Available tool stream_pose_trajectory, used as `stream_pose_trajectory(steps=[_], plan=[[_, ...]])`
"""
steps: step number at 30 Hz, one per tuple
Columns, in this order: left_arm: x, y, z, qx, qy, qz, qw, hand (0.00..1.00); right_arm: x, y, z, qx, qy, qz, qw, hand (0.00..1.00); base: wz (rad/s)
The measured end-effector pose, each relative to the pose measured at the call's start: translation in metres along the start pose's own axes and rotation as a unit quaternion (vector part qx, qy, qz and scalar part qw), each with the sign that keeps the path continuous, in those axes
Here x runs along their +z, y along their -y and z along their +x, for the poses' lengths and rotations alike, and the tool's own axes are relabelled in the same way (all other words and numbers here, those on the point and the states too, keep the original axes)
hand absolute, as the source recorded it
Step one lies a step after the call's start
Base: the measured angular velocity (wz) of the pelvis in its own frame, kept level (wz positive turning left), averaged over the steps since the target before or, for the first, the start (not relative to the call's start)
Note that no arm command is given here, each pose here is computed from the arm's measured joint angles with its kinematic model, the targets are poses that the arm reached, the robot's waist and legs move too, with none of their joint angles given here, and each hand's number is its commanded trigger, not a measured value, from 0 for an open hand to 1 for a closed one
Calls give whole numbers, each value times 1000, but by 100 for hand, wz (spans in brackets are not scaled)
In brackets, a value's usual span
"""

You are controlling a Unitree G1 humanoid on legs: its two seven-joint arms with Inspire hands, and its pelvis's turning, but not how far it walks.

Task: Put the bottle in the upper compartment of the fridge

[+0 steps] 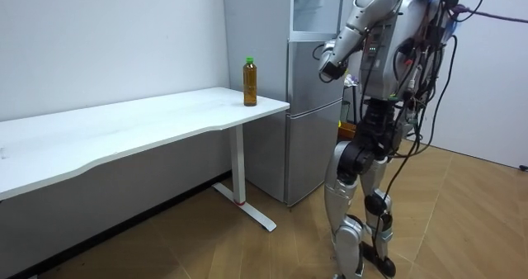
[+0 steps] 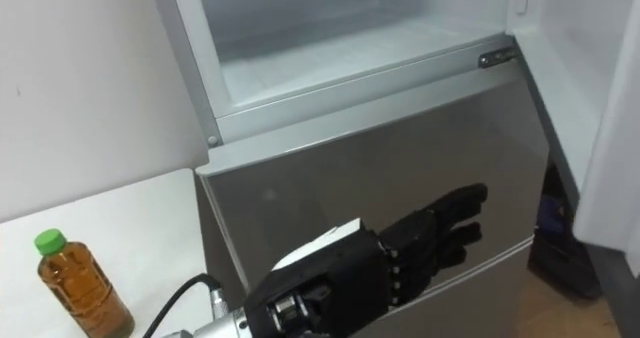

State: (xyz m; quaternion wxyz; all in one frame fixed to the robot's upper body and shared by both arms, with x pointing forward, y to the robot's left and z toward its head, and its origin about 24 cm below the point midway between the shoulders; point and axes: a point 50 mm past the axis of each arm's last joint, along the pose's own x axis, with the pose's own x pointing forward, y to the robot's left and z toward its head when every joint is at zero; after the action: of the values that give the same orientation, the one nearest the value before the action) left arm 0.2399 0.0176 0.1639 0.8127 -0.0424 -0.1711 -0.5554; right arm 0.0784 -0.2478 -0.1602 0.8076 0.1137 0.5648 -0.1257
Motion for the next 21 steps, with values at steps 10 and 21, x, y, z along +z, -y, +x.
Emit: stream_pose_trajectory(steps=[10,21], plan=[[15,6,16,-24,23,44,998,0,-5,17,-4,-36,4,31,999,0,-13],[27,18,37,-63,35,90,993,0,-5,15,-4,-27,2,15,1000,0,-16]])
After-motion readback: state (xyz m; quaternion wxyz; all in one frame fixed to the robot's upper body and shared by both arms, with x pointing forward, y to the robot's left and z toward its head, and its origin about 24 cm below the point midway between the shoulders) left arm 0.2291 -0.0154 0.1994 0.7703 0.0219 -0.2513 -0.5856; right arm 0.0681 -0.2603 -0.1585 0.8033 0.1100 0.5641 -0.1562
